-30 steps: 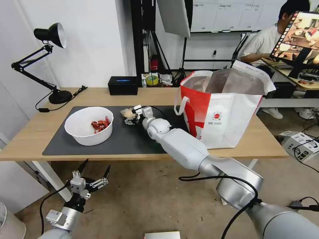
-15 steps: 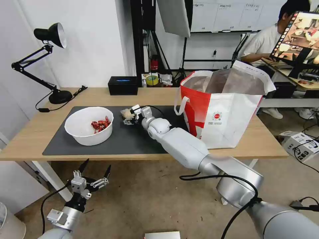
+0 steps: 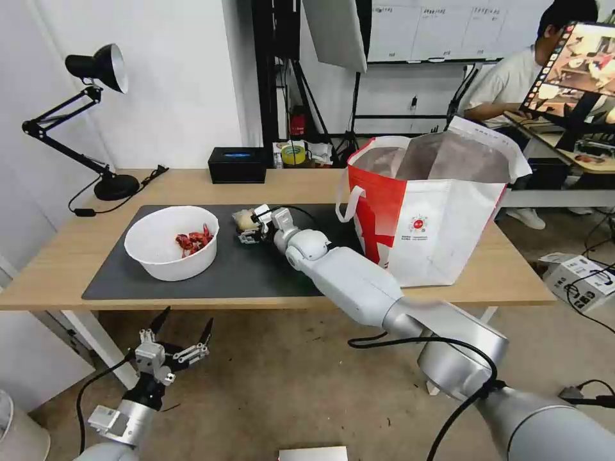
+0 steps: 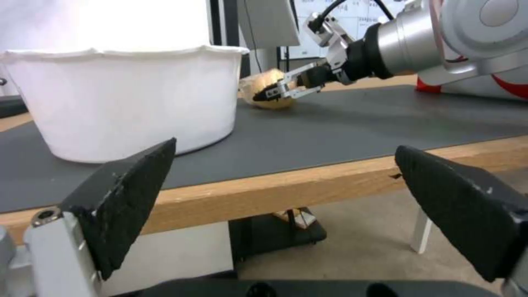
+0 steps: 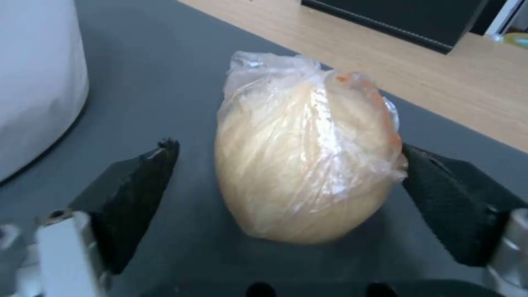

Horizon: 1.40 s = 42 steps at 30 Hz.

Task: Pick up the trash from the table and place it into the takeout bag.

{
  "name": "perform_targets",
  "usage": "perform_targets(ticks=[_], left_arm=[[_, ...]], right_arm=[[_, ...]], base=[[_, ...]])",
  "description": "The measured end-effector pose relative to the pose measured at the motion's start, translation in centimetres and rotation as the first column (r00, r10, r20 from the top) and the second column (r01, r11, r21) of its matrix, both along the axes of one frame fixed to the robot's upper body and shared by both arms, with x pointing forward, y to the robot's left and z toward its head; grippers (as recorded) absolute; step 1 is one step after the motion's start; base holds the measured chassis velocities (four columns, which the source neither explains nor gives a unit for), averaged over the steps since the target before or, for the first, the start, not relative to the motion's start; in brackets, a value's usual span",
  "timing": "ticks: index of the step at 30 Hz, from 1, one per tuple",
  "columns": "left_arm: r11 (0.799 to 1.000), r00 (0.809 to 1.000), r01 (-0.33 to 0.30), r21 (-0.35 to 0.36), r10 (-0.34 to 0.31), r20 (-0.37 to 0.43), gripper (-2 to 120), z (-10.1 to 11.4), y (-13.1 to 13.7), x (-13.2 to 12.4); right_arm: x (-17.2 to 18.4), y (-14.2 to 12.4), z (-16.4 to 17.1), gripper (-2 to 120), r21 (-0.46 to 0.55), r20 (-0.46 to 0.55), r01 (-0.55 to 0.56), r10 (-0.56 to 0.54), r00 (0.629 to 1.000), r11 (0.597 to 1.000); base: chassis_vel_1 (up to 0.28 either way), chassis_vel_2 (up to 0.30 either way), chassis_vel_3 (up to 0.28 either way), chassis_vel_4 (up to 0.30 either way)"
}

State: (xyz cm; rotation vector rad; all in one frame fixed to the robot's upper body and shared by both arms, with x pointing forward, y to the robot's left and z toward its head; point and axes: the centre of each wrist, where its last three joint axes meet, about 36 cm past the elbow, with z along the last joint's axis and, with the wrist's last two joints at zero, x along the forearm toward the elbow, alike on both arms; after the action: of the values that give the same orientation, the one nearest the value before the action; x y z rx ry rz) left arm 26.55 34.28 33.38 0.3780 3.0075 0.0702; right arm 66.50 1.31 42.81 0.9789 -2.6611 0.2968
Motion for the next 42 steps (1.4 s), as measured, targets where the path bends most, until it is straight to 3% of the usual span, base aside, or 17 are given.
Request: perform_targets(ticks=[4, 11, 20, 23, 32, 42], left_arm=[[1.0, 1.0, 0.0, 0.0, 0.0, -0.001, 100, 0.0, 0.0, -0.1], [1.0, 1.0, -0.001, 0.0, 0.001, 0.0, 100, -0.1, 0.0, -0.4], [1.0, 1.0, -0.002, -0.002, 0.002, 0.002, 100, -0.2, -0.1, -0.7], [1.0, 1.0, -0.005, 0.0, 0.005, 0.003, 100, -0.2, -0.1, -1.0], [1.0, 1.0, -0.008, 0.003, 0.008, 0.008, 100, 0.1, 0.0, -1.3], [1.0, 1.0, -0.006, 0.009, 0.006, -0.002, 100, 0.0, -0.4, -1.8]], right_arm=[[0.0, 0.0, 0.0, 86, 0.001, -0.006, 0.001, -0.001, 1.0, 1.0], [-0.1, -0.2, -0.6, 54, 0.007, -0.028, 0.014, -0.014, 1.0, 1.0], [-0.5, -0.2, -0.9, 27, 0.015, -0.039, 0.03, -0.03, 0.999, 0.999], [-0.7, -0.2, -0.9, 11, 0.03, -0.051, 0.047, -0.045, 0.998, 0.998], [-2.6, -0.7, 1.6, 6, 0.097, 0.014, 0.03, -0.032, 0.999, 0.995], [-10.1, -7.6, 4.7, 5, 0.167, 0.185, 0.01, -0.042, 0.982, 0.986]], base=[[0.0, 0.0, 0.0, 0.0], [0.0, 0.0, 0.0, 0.0], [0.0, 0.0, 0.0, 0.0], [0.0, 0.0, 0.0, 0.0], [0.0, 0.0, 0.0, 0.0], [0.0, 0.0, 0.0, 0.0]])
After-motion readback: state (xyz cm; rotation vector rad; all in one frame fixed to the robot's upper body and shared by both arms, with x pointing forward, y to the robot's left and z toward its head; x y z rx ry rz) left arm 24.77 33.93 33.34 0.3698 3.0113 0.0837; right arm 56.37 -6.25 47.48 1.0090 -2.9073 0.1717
